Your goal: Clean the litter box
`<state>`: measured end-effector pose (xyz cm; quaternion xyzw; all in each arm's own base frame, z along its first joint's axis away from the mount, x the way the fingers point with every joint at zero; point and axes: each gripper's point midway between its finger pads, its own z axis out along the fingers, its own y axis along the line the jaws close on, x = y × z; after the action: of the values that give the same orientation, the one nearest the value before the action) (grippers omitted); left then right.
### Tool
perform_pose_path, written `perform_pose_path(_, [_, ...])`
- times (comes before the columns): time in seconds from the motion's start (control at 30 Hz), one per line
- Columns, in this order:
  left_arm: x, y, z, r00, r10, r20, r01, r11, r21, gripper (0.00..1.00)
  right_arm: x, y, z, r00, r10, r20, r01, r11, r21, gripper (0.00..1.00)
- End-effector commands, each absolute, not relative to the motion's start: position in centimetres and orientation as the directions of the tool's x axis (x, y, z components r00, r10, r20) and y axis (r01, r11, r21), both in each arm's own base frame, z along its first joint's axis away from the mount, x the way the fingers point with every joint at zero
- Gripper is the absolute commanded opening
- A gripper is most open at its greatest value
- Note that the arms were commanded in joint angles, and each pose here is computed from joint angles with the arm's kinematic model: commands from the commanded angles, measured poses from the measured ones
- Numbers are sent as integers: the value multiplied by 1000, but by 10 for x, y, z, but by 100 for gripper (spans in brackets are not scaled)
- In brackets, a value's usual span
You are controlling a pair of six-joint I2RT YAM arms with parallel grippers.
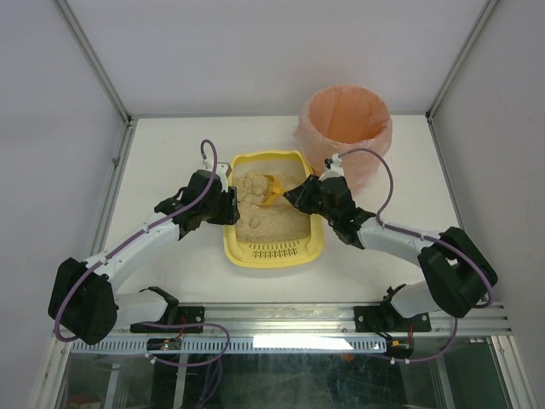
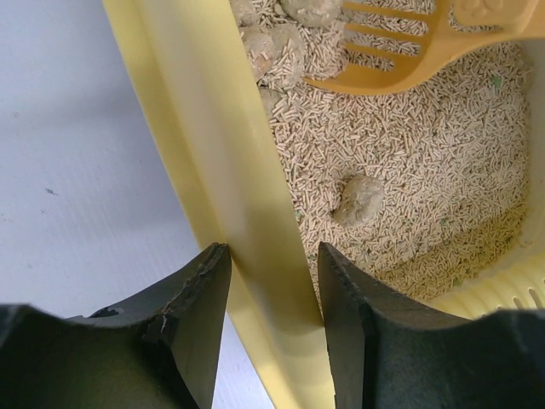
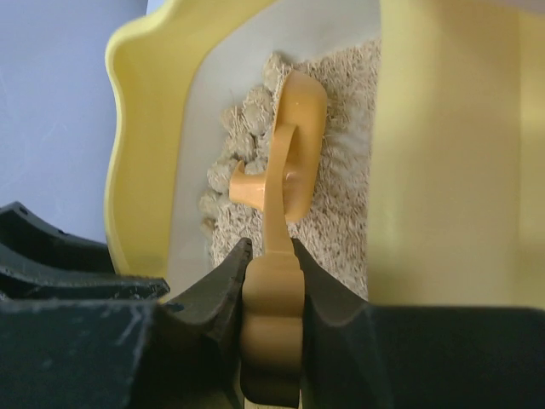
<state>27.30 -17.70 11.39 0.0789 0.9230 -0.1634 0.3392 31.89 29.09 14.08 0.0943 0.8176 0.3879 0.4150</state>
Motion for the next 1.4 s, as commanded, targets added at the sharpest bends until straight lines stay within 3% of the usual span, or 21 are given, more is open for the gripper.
perform_pose_path(0.0, [282, -188, 135, -718, 22, -696, 296, 915, -275, 46, 296, 293, 178, -628, 513, -585, -246, 582, 775, 0])
perform_pose_path(0.3, [284, -186, 138, -703, 29, -710, 300, 918, -260, 37, 291, 246, 207, -474, 677, -563, -198, 541, 817, 0])
perform_pose_path(0.4, [285, -187, 139, -694, 33, -719, 313, 914, -259, 35, 284, 237, 209, -469, 696, -543, -205, 513, 834, 0])
perform_pose_path(0.57, [286, -195, 138, -689, 62, -722, 356, 897, -263, 24, 270, 226, 216, -474, 712, -518, -241, 461, 854, 0])
perform_pose_path(0.67, [289, -199, 138, -684, 87, -725, 379, 891, -250, 23, 263, 218, 216, -477, 733, -485, -238, 423, 874, 0])
perform_pose_path(0.8, [289, -212, 140, -665, 144, -733, 451, 860, -240, 12, 252, 225, 223, -528, 695, -488, -289, 394, 873, 0])
perform_pose_path(1.0, [282, -225, 142, -627, 216, -749, 524, 828, -200, 10, 251, 204, 224, -500, 754, -427, -236, 355, 904, 0])
perform_pose_path(1.1, [282, -218, 141, -628, 196, -753, 492, 849, -190, 13, 246, 221, 229, -570, 685, -453, -300, 340, 891, 0])
perform_pose_path(1.2, [284, -209, 151, -614, 152, -775, 449, 875, -184, 20, 255, 193, 219, -488, 755, -438, -220, 380, 899, 0])
perform_pose_path(1.37, [289, -197, 170, -557, 88, -826, 397, 901, -172, 48, 244, 215, 225, -596, 697, -400, -295, 273, 916, 0])
